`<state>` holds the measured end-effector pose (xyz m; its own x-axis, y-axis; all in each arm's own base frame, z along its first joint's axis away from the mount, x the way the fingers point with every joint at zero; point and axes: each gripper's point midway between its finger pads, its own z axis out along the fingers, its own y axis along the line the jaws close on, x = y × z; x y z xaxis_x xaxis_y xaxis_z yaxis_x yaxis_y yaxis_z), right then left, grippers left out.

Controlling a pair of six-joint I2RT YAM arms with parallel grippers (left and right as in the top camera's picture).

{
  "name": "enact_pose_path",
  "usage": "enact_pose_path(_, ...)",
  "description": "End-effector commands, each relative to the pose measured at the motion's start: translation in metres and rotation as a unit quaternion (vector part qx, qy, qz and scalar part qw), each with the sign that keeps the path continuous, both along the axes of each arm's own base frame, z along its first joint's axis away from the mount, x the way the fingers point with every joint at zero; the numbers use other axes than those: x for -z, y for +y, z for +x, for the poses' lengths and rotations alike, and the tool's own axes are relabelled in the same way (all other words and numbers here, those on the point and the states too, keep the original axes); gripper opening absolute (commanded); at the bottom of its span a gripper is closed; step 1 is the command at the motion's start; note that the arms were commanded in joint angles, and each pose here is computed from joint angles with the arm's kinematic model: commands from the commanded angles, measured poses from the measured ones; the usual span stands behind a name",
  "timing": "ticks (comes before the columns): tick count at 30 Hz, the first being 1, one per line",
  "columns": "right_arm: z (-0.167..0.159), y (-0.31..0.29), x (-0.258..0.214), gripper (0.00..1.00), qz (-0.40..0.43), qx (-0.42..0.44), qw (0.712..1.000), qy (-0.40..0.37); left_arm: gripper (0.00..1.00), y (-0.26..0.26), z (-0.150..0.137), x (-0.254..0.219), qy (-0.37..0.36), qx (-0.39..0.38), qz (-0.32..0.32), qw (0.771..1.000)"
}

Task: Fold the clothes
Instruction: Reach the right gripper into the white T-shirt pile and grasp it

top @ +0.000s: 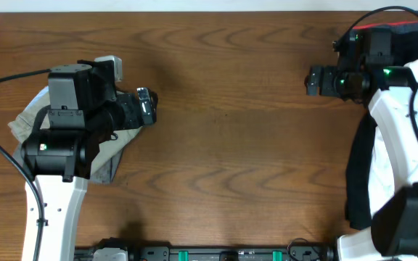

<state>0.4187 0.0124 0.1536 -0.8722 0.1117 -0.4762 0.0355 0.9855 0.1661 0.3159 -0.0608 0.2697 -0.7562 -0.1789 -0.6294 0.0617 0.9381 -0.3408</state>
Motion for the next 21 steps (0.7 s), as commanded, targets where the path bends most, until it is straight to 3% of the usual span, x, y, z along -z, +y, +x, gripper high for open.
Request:
enact_pose_path(1,0.016,-0.054,-0.001,0.95,-0.033,0.090,0.995,-0.008,0.98,-0.006,-0.002,-0.007,-0.004,0.012,-0.012,1.000)
enact_pose_path(5,0.023,-0.132,0.004,0.87,-0.055,0.222,0.973,-0.006,0.98,-0.006,-0.004,-0.006,0.000,0.012,-0.012,1.000)
enact_pose_path(9,0.026,-0.191,0.021,0.85,-0.048,0.290,0.956,-0.004,0.98,-0.006,-0.007,-0.003,0.009,0.012,-0.011,1.000)
enact_pose_path(13,0.027,-0.229,0.042,0.83,-0.048,0.324,0.945,-0.009,0.98,-0.006,-0.007,-0.002,0.010,0.012,-0.011,1.000)
enact_pose_path(21,0.031,-0.238,0.090,0.83,-0.042,0.323,0.945,0.023,0.98,-0.006,-0.006,-0.002,0.011,0.012,-0.012,1.000)
